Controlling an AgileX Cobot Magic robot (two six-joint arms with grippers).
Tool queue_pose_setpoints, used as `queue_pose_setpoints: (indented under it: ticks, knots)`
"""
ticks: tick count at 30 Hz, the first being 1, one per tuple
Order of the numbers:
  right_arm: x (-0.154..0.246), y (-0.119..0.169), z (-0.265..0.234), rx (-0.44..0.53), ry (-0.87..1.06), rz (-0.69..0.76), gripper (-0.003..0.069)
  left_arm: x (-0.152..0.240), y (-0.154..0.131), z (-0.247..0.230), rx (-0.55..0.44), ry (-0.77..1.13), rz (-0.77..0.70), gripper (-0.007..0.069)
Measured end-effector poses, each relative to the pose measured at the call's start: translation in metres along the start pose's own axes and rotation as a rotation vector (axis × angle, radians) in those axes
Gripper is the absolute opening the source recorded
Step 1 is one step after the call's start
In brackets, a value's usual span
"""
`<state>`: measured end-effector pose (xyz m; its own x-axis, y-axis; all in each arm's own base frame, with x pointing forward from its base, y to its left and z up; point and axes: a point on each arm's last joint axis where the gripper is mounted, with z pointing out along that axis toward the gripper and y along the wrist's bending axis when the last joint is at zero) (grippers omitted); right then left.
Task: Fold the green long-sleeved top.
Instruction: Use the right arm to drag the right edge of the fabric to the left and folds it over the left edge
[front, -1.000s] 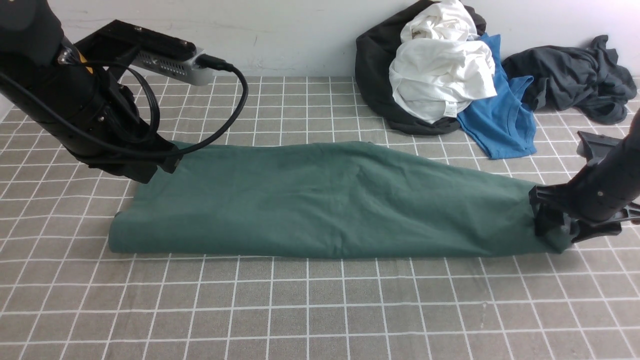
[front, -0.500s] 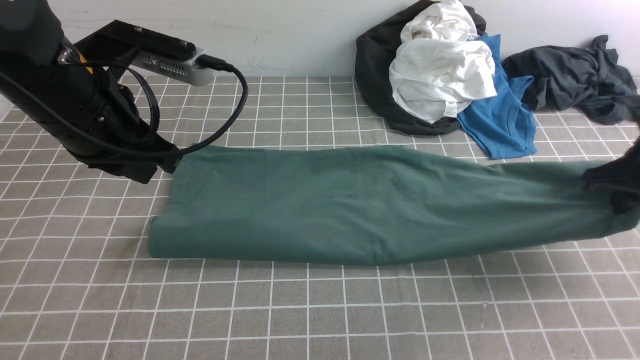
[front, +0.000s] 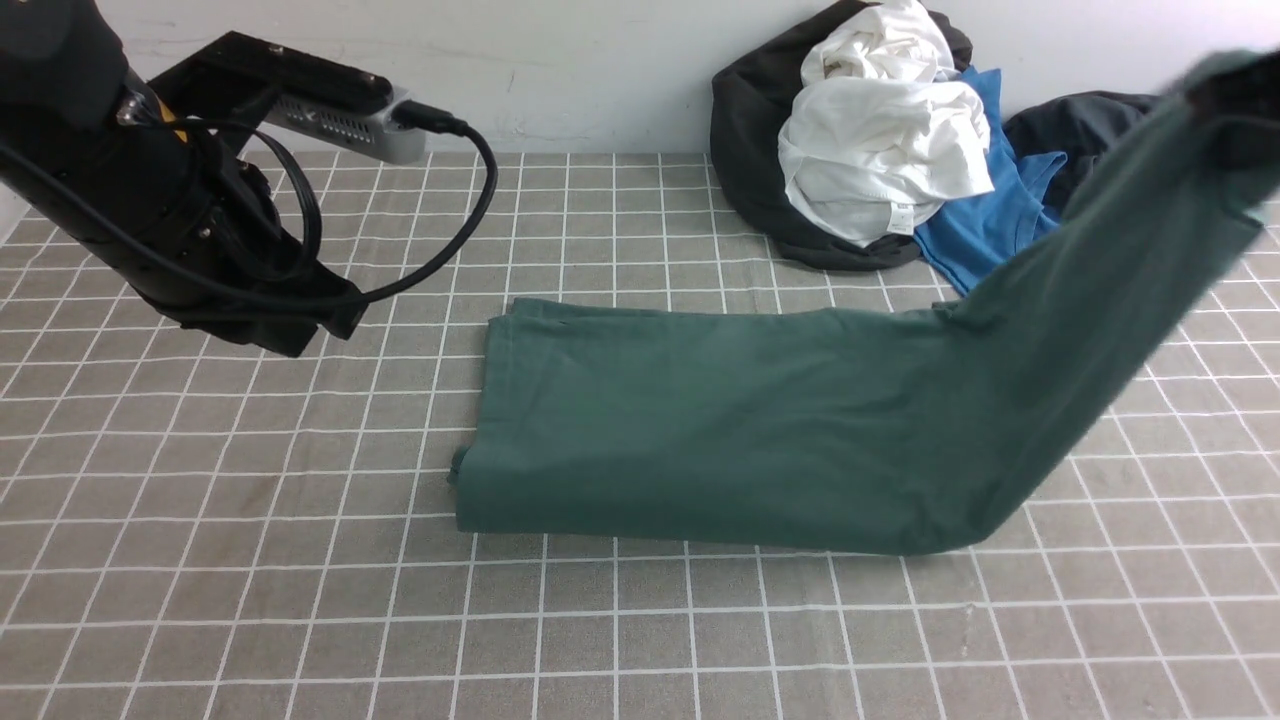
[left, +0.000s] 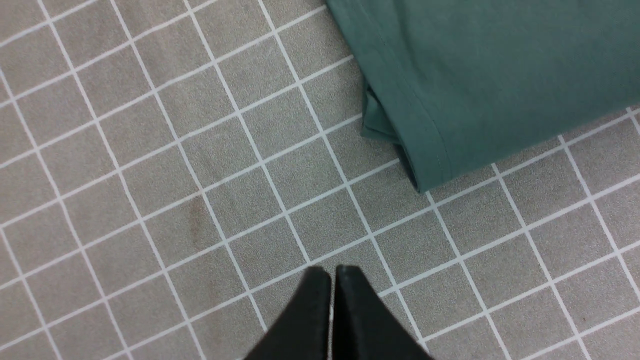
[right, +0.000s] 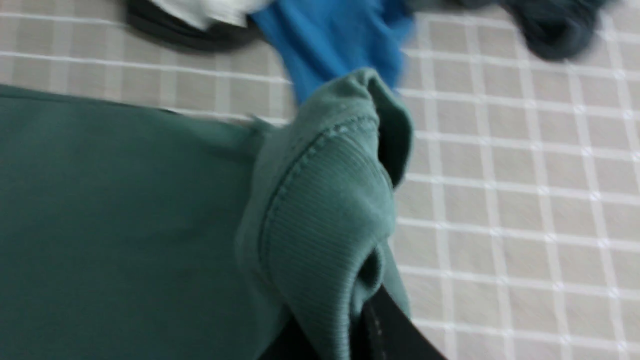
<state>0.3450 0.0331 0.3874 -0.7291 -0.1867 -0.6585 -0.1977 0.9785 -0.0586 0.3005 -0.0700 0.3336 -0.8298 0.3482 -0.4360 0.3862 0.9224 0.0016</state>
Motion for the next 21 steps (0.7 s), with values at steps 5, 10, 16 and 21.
queue_pose_setpoints:
  ticks: [5,10,16,21]
  knots:
    - [-0.032,0.09,0.018,-0.192,-0.048,-0.162,0.001,0.002,-0.002,-0.015,-0.007,-0.039,0.003,-0.0007]
    - [-0.039,0.188,0.072,-0.329,0.0,-0.291,0.001,0.017,-0.008,-0.062,-0.032,-0.138,0.018,-0.0007]
    - [-0.024,0.258,0.13,-0.408,0.067,-0.354,0.001,0.036,-0.014,-0.1,-0.043,-0.206,0.027,-0.0007]
    - [-0.009,0.289,0.167,-0.469,0.11,-0.343,0.0015,0.046,-0.017,-0.112,-0.042,-0.205,0.03,-0.0007]
